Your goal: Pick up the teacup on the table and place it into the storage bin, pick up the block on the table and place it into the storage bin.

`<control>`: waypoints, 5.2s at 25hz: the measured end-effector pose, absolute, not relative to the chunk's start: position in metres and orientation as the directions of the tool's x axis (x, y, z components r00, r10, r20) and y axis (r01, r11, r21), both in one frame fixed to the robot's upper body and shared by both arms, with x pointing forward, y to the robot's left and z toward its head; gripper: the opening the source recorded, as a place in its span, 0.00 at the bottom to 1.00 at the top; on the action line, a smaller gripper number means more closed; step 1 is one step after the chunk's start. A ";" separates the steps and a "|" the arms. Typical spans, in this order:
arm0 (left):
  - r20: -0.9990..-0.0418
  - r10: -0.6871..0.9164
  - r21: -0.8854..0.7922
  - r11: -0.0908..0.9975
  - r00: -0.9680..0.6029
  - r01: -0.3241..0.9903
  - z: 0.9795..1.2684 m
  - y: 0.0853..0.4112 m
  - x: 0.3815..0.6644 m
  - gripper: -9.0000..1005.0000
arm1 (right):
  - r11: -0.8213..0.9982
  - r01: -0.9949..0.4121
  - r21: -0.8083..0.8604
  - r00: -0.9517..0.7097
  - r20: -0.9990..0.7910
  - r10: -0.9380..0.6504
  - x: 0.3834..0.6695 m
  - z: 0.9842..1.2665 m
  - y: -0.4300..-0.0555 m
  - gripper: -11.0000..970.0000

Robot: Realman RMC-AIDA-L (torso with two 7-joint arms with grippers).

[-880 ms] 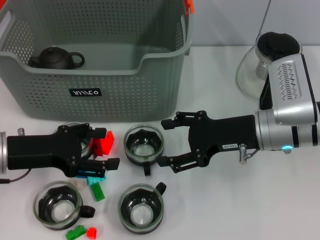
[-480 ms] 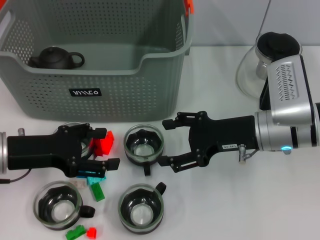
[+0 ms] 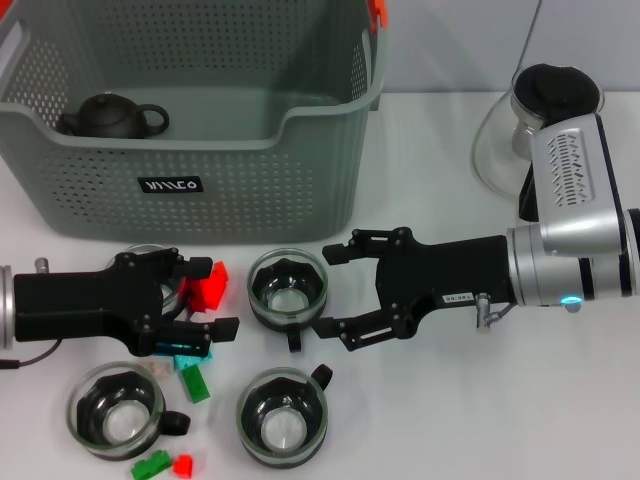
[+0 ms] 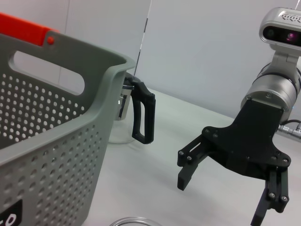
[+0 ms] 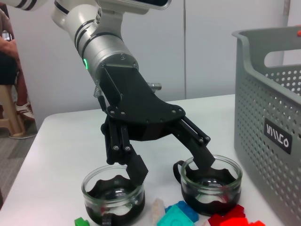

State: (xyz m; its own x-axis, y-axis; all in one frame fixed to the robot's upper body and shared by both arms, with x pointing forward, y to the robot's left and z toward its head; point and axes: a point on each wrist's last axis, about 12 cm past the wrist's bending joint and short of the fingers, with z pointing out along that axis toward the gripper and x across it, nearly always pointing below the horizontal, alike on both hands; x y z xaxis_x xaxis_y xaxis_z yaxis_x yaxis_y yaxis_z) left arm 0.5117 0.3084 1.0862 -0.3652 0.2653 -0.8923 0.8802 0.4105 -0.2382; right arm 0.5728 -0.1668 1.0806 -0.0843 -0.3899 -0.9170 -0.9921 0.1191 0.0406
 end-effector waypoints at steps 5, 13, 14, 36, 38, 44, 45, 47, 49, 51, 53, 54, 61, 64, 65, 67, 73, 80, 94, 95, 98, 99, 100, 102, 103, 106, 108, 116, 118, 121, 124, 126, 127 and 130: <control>-0.908 0.231 -0.251 0.367 -0.349 0.896 1.092 0.310 0.505 0.95 | 0.073 -0.996 0.053 -0.075 -0.931 -0.358 0.568 1.087 -0.169 0.97; -0.942 0.154 -0.254 0.246 -0.297 0.935 1.106 0.316 0.486 0.95 | -0.069 -0.995 0.072 -0.048 -0.951 -0.304 0.554 1.110 -0.181 0.97; -0.941 0.156 -0.257 0.247 -0.300 0.934 1.105 0.316 0.485 0.95 | -0.095 -0.993 0.071 -0.039 -0.950 -0.311 0.552 1.112 -0.180 0.97; -0.926 0.152 -0.287 0.314 -0.347 0.905 1.087 0.297 0.501 0.95 | -0.403 -0.913 0.063 0.222 -0.751 -0.622 0.553 1.125 -0.113 0.97; -0.926 0.151 -0.285 0.320 -0.346 0.903 1.087 0.298 0.502 0.95 | -0.409 -0.911 0.061 0.235 -0.736 -0.635 0.553 1.123 -0.108 0.97; -0.927 0.152 -0.280 0.325 -0.342 0.903 1.088 0.297 0.504 0.95 | -0.420 -0.906 0.047 0.272 -0.696 -0.665 0.550 1.117 -0.090 0.97; -0.927 0.154 -0.278 0.329 -0.342 0.902 1.088 0.297 0.505 0.95 | -0.420 -0.907 0.040 0.280 -0.687 -0.670 0.550 1.115 -0.087 0.97; -0.926 0.160 -0.274 0.342 -0.343 0.899 1.087 0.298 0.506 0.95 | -0.420 -0.907 0.029 0.294 -0.671 -0.681 0.549 1.113 -0.082 0.97; -0.924 0.164 -0.271 0.354 -0.344 0.895 1.086 0.298 0.508 0.95 | -0.424 -0.906 0.019 0.307 -0.659 -0.687 0.548 1.110 -0.078 0.97; -0.924 0.165 -0.269 0.359 -0.344 0.894 1.086 0.298 0.508 0.95 | -0.431 -0.902 0.013 0.317 -0.655 -0.685 0.547 1.109 -0.074 0.97; -0.924 0.167 -0.264 0.372 -0.344 0.890 1.085 0.299 0.510 0.95 | -0.435 -0.900 0.008 0.325 -0.651 -0.686 0.546 1.109 -0.070 0.97; -0.923 0.168 -0.262 0.380 -0.345 0.887 1.085 0.299 0.510 0.95 | -0.437 -0.900 0.006 0.330 -0.646 -0.688 0.545 1.109 -0.068 0.97; -0.917 0.184 -0.255 0.410 -0.353 0.876 1.081 0.302 0.512 0.95 | -0.444 -0.896 -0.007 0.353 -0.617 -0.703 0.542 1.106 -0.061 0.97; -0.911 0.196 -0.255 0.425 -0.363 0.869 1.080 0.306 0.511 0.95 | -0.443 -0.896 -0.006 0.354 -0.612 -0.707 0.541 1.105 -0.060 0.97; -0.909 0.199 -0.256 0.429 -0.367 0.866 1.079 0.308 0.511 0.95 | -0.441 -0.897 -0.006 0.353 -0.610 -0.709 0.541 1.105 -0.060 0.97; -0.905 0.202 -0.258 0.439 -0.374 0.861 1.079 0.312 0.508 0.95 | -0.434 -0.901 -0.007 0.350 -0.604 -0.716 0.541 1.103 -0.059 0.97; -0.900 0.207 -0.266 0.438 -0.385 0.859 1.079 0.317 0.504 0.95 | -0.422 -0.907 -0.013 0.349 -0.583 -0.734 0.539 1.099 -0.055 0.96; -0.895 0.209 -0.274 0.441 -0.394 0.855 1.081 0.320 0.502 0.95 | -0.400 -0.916 -0.021 0.338 -0.578 -0.743 0.540 1.098 -0.053 0.94; -0.895 0.210 -0.271 0.444 -0.393 0.854 1.081 0.321 0.503 0.95 | -0.372 -0.928 -0.033 0.324 -0.568 -0.757 0.537 1.099 -0.047 0.56; -0.896 0.210 -0.270 0.444 -0.392 0.854 1.081 0.321 0.502 0.95 | -0.372 -0.928 -0.029 0.323 -0.565 -0.760 0.537 1.098 -0.047 0.52; -0.896 0.211 -0.268 0.443 -0.390 0.855 1.081 0.322 0.502 0.95 | -0.372 -0.928 -0.021 0.319 -0.559 -0.765 0.537 1.098 -0.046 0.39; -0.896 0.211 -0.268 0.444 -0.390 0.855 1.081 0.322 0.502 0.95 | -0.373 -0.928 -0.018 0.319 -0.559 -0.765 0.536 1.099 -0.046 0.35; -0.896 0.211 -0.268 0.444 -0.390 0.855 1.081 0.322 0.502 0.95 | -0.374 -0.927 -0.015 0.317 -0.559 -0.766 0.536 1.099 -0.046 0.31; -0.896 0.211 -0.268 0.444 -0.391 0.855 1.081 0.322 0.502 0.95 | -0.368 -0.930 -0.005 0.309 -0.556 -0.772 0.536 1.099 -0.047 0.22; -0.896 0.211 -0.268 0.444 -0.391 0.855 1.081 0.322 0.501 0.95 | -0.365 -0.931 -0.003 0.305 -0.553 -0.775 0.536 1.099 -0.047 0.21; -0.896 0.211 -0.268 0.444 -0.391 0.855 1.081 0.322 0.501 0.95 | -0.355 -0.935 0.002 0.295 -0.549 -0.782 0.536 1.099 -0.047 0.17; -0.896 0.211 -0.268 0.444 -0.391 0.855 1.081 0.322 0.501 0.94 | -0.351 -0.936 0.005 0.291 -0.551 -0.783 0.536 1.099 -0.048 0.14; -0.896 0.207 -0.273 0.442 -0.393 0.855 1.080 0.323 0.499 0.94 | -0.324 -0.946 0.030 0.248 -0.577 -0.778 0.535 1.108 -0.052 0.08; -0.895 0.209 -0.272 0.445 -0.395 0.853 1.080 0.325 0.497 0.94 | -0.308 -0.950 0.046 0.222 -0.592 -0.775 0.536 1.113 -0.058 0.08; -0.894 0.210 -0.271 0.450 -0.396 0.851 1.080 0.326 0.496 0.94 | -0.273 -0.960 0.063 0.177 -0.617 -0.766 0.542 1.123 -0.071 0.08; -0.894 0.210 -0.271 0.450 -0.396 0.851 1.080 0.327 0.496 0.94 | -0.236 -0.968 0.079 0.133 -0.638 -0.758 0.547 1.132 -0.086 0.08; -0.894 0.210 -0.272 0.449 -0.396 0.851 1.080 0.327 0.495 0.94 | -0.213 -0.973 0.091 0.104 -0.651 -0.752 0.549 1.139 -0.096 0.08; -0.894 0.210 -0.272 0.450 -0.397 0.851 1.080 0.327 0.495 0.94 | -0.202 -0.974 0.100 0.089 -0.652 -0.753 0.550 1.142 -0.102 0.08; -0.893 0.209 -0.275 0.450 -0.399 0.850 1.080 0.327 0.496 0.94 | -0.162 -0.980 0.119 0.044 -0.658 -0.751 0.553 1.154 -0.119 0.08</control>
